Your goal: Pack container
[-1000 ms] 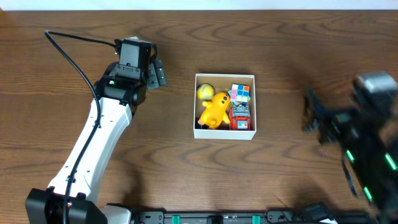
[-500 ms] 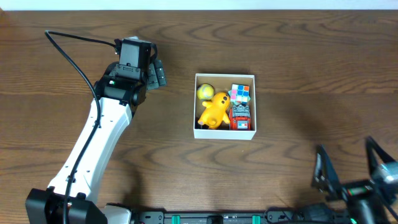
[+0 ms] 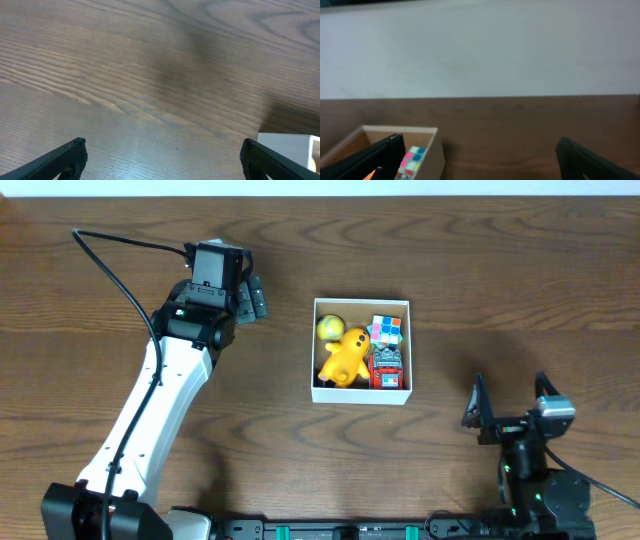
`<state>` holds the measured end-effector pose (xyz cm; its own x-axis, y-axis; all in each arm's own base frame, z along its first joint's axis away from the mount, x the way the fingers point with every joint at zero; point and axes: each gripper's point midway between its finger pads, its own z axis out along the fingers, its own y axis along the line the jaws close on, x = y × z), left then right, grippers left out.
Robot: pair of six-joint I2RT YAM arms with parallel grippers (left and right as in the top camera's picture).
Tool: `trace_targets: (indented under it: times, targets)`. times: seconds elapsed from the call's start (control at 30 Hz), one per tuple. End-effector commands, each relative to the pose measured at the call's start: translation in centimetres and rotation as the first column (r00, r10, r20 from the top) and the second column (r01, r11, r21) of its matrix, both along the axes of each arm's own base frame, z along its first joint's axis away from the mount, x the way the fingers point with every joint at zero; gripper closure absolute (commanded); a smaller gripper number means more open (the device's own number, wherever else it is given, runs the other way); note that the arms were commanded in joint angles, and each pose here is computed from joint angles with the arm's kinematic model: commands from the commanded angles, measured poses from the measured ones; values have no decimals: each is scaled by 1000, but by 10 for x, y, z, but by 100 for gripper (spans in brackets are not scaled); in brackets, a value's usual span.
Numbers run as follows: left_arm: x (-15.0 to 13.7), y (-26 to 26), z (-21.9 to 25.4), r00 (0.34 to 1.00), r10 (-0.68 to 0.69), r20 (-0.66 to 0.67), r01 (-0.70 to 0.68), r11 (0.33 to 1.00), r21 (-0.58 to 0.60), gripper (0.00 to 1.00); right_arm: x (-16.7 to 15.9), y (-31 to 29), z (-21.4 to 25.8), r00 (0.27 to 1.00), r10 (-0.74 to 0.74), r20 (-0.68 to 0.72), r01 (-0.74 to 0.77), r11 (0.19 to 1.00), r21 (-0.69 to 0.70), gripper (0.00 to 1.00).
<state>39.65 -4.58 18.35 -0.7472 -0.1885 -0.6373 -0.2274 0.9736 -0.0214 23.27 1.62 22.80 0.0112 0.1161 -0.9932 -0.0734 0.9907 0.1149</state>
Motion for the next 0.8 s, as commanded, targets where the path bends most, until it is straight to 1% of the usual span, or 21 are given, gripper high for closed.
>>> trace_targets:
  times: [0.0,0.23,0.47,0.77]
  targets:
    - [0,3,0,1000,4,1,-4,1000,14,2,4,-4,-13,1000,-16,0,16,1000,11,1]
    - [0,3,0,1000,4,1,-4,1000,14,2,11,-9,-48,998,-37,-49,38,999,6,1]
    - [0,3,0,1000,4,1,-4,1000,14,2,13,-9,-69,996,-40,-86,34,997,-68,1]
    - [0,3,0,1000,4,1,-4,1000,14,2,13,-9,-71,996,-40,-84,31,995,-99,1]
